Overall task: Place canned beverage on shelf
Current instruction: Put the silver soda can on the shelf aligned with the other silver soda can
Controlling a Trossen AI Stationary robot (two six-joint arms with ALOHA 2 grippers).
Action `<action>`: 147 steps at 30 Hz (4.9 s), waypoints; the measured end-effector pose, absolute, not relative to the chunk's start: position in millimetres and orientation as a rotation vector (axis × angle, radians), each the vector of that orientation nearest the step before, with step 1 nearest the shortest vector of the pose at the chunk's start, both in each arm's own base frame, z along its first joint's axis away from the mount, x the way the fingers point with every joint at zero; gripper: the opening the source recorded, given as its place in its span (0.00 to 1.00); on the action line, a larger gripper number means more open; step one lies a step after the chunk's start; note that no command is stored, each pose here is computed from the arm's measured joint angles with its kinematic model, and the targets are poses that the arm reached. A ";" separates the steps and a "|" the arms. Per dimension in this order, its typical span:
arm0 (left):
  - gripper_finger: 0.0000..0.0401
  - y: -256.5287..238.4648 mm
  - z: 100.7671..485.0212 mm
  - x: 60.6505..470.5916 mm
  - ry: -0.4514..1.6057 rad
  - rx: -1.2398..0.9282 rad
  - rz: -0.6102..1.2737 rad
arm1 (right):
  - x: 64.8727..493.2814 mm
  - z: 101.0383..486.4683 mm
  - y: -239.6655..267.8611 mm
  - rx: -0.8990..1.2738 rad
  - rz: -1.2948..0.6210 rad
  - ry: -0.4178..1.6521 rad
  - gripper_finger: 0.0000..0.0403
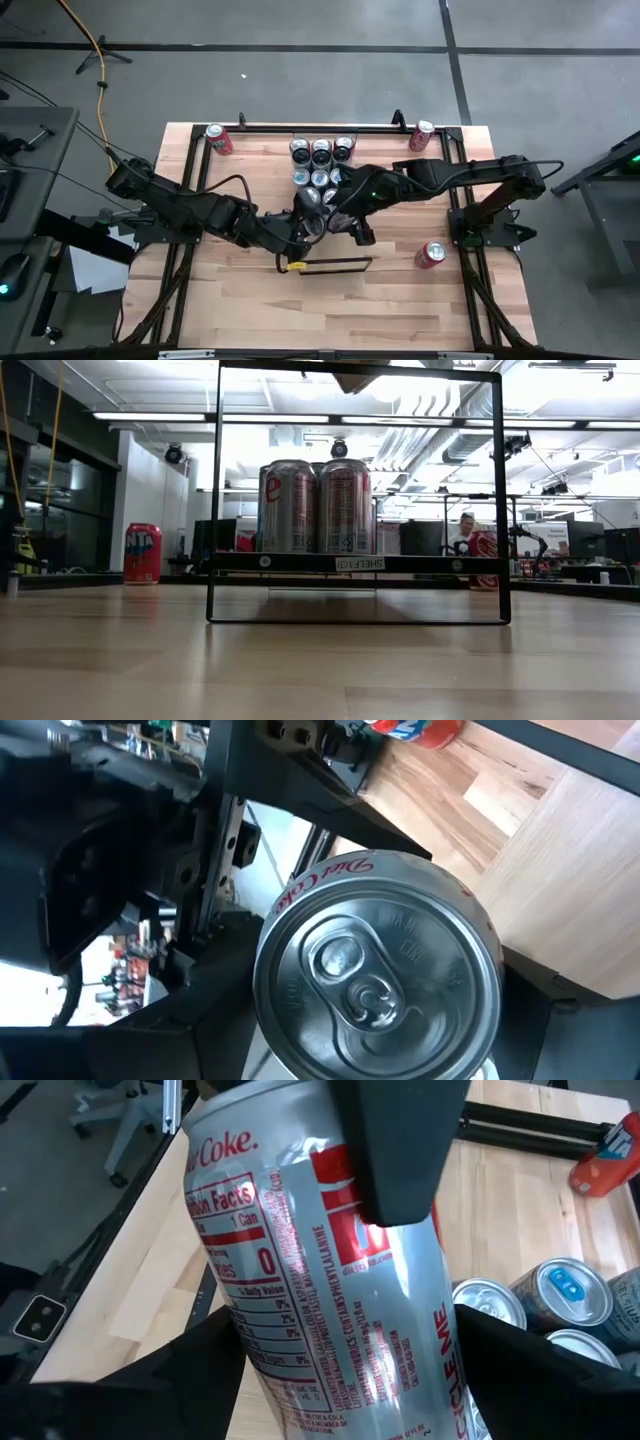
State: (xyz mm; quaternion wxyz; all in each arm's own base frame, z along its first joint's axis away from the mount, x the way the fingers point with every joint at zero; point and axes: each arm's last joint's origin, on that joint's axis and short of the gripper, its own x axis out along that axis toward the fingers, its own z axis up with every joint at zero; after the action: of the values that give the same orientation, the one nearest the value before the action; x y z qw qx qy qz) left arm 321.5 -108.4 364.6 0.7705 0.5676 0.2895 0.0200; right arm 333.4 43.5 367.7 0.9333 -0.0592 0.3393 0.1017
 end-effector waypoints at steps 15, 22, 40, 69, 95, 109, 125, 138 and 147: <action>0.68 -117.8 369.1 317.9 0.600 1.173 0.065 | 333.4 368.5 43.9 -0.122 0.219 0.687 0.76; 0.68 -118.5 369.8 317.5 0.607 1.252 0.050 | 333.7 368.0 43.6 -0.123 0.215 0.690 0.76; 0.95 -113.8 378.7 297.1 0.640 1.128 0.079 | 333.1 366.0 43.1 -0.122 0.213 0.710 0.75; 0.94 -93.7 360.5 230.5 0.632 0.231 0.399 | 231.1 296.4 37.5 0.107 0.164 1.168 0.75; 0.94 -96.0 380.0 227.8 0.226 -0.065 0.379 | 274.3 165.6 35.4 0.355 -0.106 0.344 0.75; 0.94 -92.0 388.7 220.5 0.186 -0.097 0.375 | 285.8 144.5 39.0 0.383 -0.102 0.347 0.76; 0.94 -92.0 388.2 220.5 0.189 -0.094 0.376 | 284.8 141.8 39.4 0.392 -0.091 0.377 0.76; 0.94 -92.0 388.2 220.5 0.190 -0.094 0.376 | 284.1 139.8 40.3 0.370 -0.051 0.402 0.78; 0.94 -91.9 388.0 220.5 0.192 -0.092 0.376 | 278.7 129.9 42.5 0.293 -0.026 0.496 0.96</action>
State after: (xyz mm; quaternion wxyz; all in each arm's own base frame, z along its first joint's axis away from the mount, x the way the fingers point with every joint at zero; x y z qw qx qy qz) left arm 220.5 -91.9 388.0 0.9768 -0.0459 0.0951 0.1865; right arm 278.7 42.5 129.9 0.9587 0.1443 0.2447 -0.0130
